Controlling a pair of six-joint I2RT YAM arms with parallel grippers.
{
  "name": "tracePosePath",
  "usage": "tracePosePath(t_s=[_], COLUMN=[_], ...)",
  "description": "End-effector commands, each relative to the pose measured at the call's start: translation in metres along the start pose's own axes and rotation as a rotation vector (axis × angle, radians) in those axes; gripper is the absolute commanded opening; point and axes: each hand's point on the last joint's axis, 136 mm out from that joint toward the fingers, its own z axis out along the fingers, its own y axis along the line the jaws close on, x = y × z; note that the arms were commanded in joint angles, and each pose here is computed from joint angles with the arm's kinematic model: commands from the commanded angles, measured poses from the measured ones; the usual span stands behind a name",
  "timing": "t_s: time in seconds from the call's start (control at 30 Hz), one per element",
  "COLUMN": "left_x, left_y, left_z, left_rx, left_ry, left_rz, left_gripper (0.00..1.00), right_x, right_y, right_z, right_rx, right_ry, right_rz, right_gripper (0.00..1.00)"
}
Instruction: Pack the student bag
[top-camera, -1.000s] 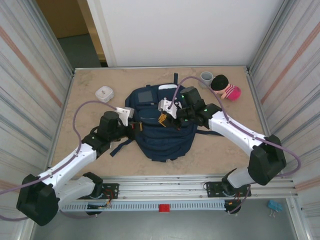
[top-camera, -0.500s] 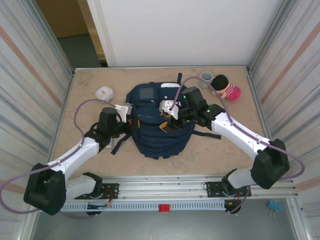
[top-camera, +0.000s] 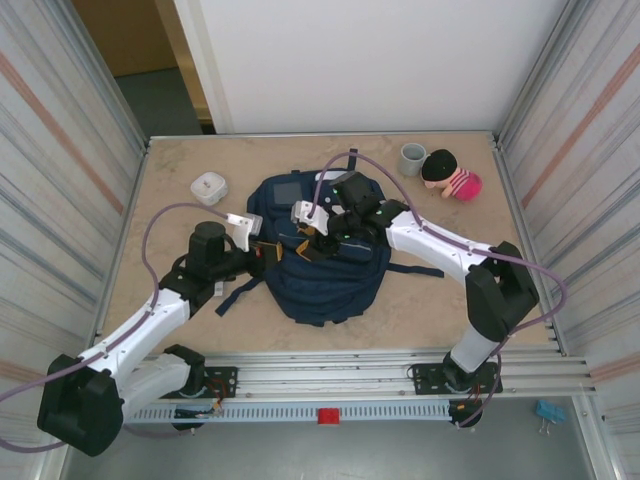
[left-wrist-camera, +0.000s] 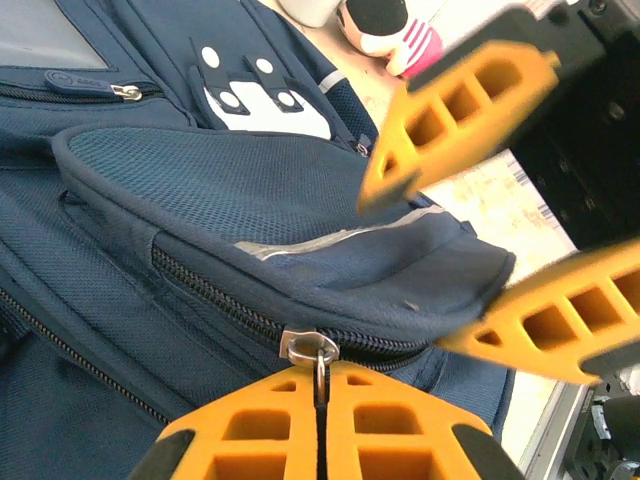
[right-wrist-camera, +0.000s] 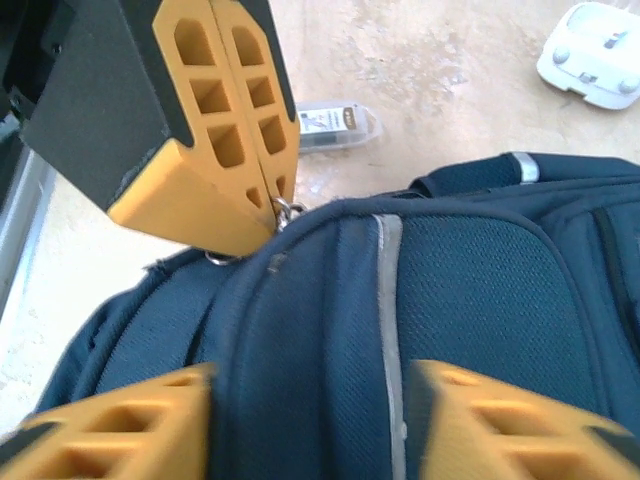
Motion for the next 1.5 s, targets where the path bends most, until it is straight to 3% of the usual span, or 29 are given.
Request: tracePosePath(t_s=[0.0,0.1,0.47,0.6,0.83,0.97,1.1,1.23,1.47], left_x=[-0.022,-0.017,-0.012,-0.025,-0.045,-0.041,-0.025,-0.006,0.035], left_y=[-0.014,0.012,0.080,0.080,0.055,0.043,0.055,0.075,0.122], left_z=[-0.008,-0.010,-0.001,0.010,0.000,-0.016,-0.037,-0.055,-0.069], left_rx=[0.018,-0.125,-0.309,-0.282,-0.202,-0.193,-0.325,-0.481,-0.772], left_ry=[-0.059,-0.034,-0.002,-0.021,-0.077,-0.076,-0.039,0.012,0.194], left_rz=[0.051,0.030,-0.059,-0.066,-0.096,-0.132,-0.218,-0.281,-0.388], left_gripper=[0.00,0.00,0.00,0.02,0.38,0.54,0.64,0.73,0.75], right_x=[-0.017,-0.019,-0.030,-0.026,-0.018,-0.017,-0.030,-0.042,-0.039], right_y=[-0.001,0.007,0.041,0.033,0.010,0.005,0.008,0.011,0.006], right_z=[-0.002,-0.011,-0.063,-0.065,-0.055,-0.051,-0.058,-0.072,-0.073], right_rx=[-0.019,-0.039,-0.090,-0.049,0.015,0.005,-0.005,0.013,0.073], right_ry=[-0.039,-0.046,-0.072,-0.063,-0.047,-0.029,-0.061,-0.094,-0.174], right_rz=[-0.014,-0.041,-0.147,-0.139,-0.130,-0.057,0.076,0.266,0.648], right_gripper=[0.23,0.00,0.00,0.00,0.00,0.27,0.51,0.60,0.62])
